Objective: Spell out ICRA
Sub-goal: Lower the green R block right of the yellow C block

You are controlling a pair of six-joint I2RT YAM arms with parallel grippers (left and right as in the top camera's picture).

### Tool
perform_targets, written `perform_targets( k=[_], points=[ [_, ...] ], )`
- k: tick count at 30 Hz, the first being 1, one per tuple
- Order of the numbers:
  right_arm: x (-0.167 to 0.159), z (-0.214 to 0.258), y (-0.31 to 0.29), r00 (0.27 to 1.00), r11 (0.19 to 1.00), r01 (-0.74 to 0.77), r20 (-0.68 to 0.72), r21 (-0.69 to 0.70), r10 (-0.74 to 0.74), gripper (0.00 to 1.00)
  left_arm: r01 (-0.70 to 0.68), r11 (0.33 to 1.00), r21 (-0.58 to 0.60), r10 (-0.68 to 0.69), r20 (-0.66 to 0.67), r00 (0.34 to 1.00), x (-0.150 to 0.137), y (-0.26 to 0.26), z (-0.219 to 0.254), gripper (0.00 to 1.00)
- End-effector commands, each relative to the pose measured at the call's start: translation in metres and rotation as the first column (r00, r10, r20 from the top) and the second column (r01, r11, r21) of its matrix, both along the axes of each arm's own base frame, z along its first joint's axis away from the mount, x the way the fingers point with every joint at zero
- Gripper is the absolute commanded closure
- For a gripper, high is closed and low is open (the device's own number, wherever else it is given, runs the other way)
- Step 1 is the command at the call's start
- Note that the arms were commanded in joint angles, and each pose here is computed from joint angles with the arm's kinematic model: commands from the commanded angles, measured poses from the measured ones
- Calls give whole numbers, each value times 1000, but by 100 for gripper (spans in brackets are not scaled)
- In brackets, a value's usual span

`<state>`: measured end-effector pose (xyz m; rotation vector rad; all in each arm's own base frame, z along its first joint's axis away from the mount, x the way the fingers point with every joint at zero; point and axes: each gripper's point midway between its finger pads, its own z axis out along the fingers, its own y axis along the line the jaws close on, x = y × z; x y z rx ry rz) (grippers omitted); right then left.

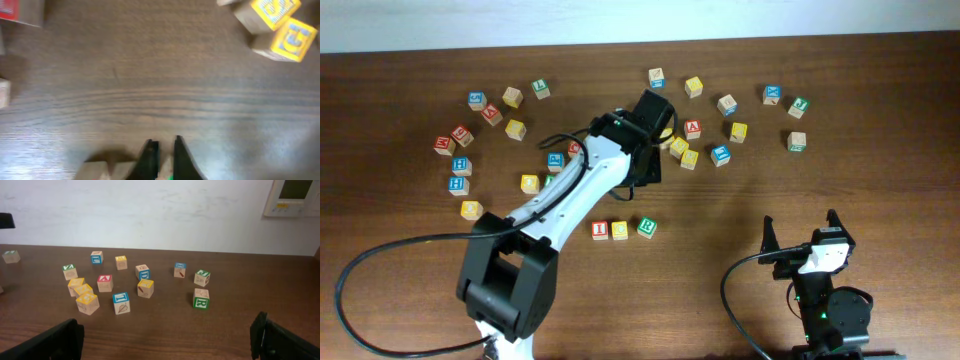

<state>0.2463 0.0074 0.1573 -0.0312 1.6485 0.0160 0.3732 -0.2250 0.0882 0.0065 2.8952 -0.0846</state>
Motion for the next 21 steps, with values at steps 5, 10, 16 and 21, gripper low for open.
perform_targets(
  k=[5,10,16,21],
  points=[
    [0,-2,-1,1000,1000,4,-3,-3,-4,2,123,992,-26,-126,-146,981,-40,-41,-39,100],
    [0,-2,-1,1000,1000,4,-3,-3,-4,2,120,991,65,-104,-207,973,-50,-23,-54,100],
    [0,-2,-1,1000,1000,4,-3,-3,-4,2,123,989,82,-100,-237,966,-55,-20,-64,100],
    [0,-2,-1,1000,1000,4,-4,-3,-4,2,123,989,84,-99,-242,965,-56,-19,-64,100]
  ],
)
